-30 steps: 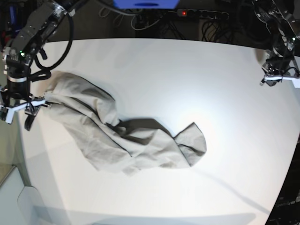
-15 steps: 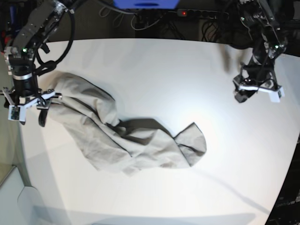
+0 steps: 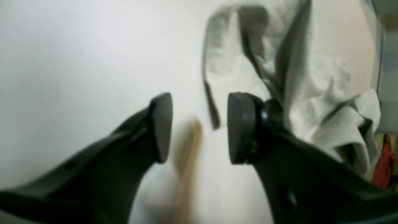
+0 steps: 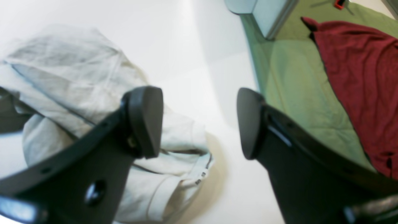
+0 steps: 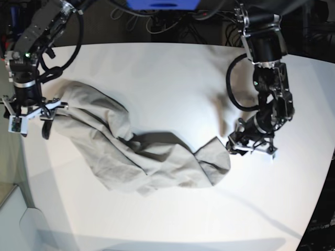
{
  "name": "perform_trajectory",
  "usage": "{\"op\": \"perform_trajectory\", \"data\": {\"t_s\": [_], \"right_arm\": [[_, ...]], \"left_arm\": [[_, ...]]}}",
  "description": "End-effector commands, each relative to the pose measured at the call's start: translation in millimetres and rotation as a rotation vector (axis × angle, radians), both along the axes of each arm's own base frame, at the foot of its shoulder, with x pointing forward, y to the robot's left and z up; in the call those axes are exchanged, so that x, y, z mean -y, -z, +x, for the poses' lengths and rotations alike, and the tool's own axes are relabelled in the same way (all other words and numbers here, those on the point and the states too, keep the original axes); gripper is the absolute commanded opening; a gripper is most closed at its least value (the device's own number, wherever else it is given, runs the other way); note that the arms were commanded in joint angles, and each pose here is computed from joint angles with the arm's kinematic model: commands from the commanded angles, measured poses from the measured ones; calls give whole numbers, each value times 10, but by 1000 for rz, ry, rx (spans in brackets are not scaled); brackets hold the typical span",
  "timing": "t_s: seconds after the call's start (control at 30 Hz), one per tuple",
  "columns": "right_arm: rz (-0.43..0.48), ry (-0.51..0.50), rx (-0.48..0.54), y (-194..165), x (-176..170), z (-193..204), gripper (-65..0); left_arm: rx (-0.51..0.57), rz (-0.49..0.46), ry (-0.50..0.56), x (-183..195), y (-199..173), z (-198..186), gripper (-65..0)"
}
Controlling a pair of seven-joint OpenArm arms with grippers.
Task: Layout the t-shirt on the table in an organized manner, then fold the t-shirt properly
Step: 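Reach the left gripper down and grasp the shirt's free end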
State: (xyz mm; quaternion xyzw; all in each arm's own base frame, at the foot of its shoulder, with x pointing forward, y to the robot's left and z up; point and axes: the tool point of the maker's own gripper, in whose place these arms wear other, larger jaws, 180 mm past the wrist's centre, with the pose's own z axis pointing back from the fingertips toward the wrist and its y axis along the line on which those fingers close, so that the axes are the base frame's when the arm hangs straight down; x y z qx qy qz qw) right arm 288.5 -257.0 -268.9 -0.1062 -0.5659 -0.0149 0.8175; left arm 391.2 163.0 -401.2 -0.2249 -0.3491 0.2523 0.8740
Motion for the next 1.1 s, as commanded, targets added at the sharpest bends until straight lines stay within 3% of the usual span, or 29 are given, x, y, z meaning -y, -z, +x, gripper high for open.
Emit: {"op": "perform_trajectory", "data": {"t_s": [0.0,0.13,0.33,0.6,0.83,1.07], "right_arm": [[-16,-27,47,-127,-37,14,-273],[-15,-32,29,-75,-52,-26,-273],[-23,-32,14,-43,-28,-69,-273],[-58,-42,10,-80,41,-68,-273],[-59,-40,8,-76,45,-74,-273],[-58,-45,9,-76,31,-67,-273]], "left_arm": [[59,19,9,-6,-162,150,-393],[106,74,86,299,-156,199,-405],[100,78,148,602,-35,96,-405],[32,65,73,557,104,-21,-401],[-30,68,-8,449,185,-62,-348],[-29,63,-15,471,173,-29,-347]]}}
